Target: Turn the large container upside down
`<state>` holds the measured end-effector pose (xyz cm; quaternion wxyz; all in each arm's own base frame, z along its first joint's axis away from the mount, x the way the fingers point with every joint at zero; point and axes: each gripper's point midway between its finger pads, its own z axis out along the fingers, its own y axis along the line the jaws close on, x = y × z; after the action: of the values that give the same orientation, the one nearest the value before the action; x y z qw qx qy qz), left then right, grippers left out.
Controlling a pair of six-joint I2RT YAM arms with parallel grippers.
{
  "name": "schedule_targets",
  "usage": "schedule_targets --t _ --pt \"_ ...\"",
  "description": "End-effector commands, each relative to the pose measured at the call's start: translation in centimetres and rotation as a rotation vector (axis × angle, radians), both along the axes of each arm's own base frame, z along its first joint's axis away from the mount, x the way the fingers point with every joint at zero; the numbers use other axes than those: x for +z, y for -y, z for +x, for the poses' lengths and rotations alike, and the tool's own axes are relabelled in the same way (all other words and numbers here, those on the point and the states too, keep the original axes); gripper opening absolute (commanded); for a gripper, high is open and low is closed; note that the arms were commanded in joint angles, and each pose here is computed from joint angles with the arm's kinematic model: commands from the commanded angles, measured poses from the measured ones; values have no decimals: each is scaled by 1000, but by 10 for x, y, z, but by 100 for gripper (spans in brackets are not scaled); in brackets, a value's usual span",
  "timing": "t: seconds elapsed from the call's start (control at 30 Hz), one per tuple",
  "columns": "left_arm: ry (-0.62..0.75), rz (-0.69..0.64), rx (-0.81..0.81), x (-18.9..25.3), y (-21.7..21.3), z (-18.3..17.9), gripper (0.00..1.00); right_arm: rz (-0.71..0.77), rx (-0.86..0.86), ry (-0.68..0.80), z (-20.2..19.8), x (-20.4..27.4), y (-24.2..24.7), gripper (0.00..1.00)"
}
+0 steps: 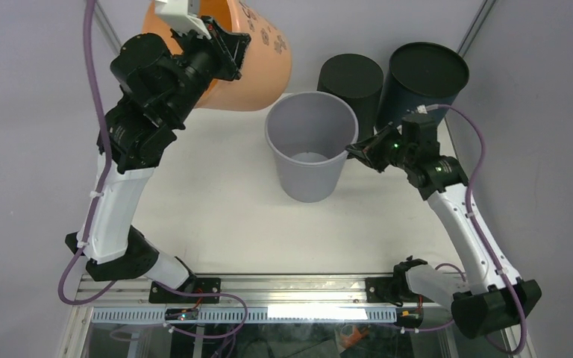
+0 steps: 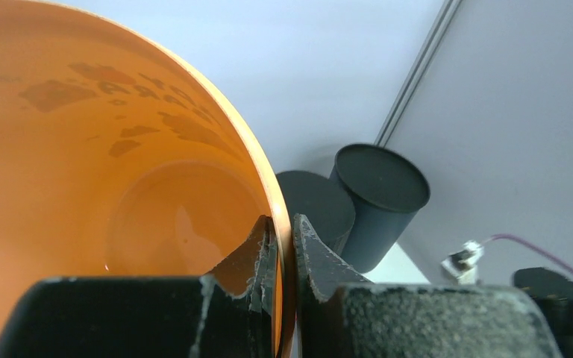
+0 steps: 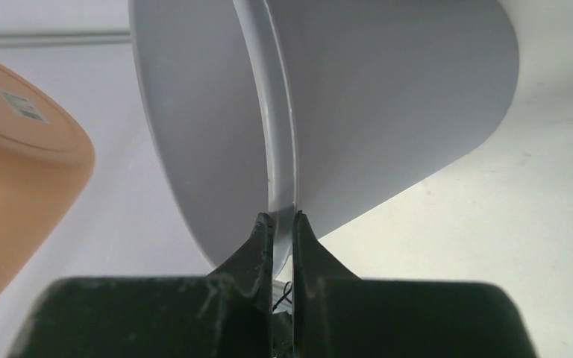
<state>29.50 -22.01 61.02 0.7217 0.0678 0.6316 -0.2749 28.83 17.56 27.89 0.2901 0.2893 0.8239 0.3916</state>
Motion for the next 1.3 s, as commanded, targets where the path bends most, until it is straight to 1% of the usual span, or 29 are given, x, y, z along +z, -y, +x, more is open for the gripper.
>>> schedule_targets --t 0.0,0.17,0.4,0.47,0.6,0.8,0.97,1.13,1.27 --pt "48 -8 52 7 -3 9 0 -145 -61 -12 -21 -11 45 0" --pt "-52 17 61 -31 -1 39 0 -229 -125 -52 -38 -18 75 0" --pt "-224 -2 -63 -89 -9 87 0 -399 -223 -90 -59 -26 119 0" --pt "-266 2 -83 -105 -8 97 0 -413 -238 -81 -61 -21 123 18" --pt "-337 4 -105 -131 -9 113 0 -399 -238 -15 -56 -4 122 42" --pt "-359 10 -121 -143 -8 120 0 -336 -162 57 -41 12 103 49" --pt "-381 7 -126 -151 -11 121 0 -303 -123 98 -32 23 93 61" --pt "-477 -34 -228 -175 -10 127 0 -285 -104 128 -19 30 87 64" --pt "-547 -106 -332 -190 -17 132 0 -300 -112 146 -12 35 89 65"
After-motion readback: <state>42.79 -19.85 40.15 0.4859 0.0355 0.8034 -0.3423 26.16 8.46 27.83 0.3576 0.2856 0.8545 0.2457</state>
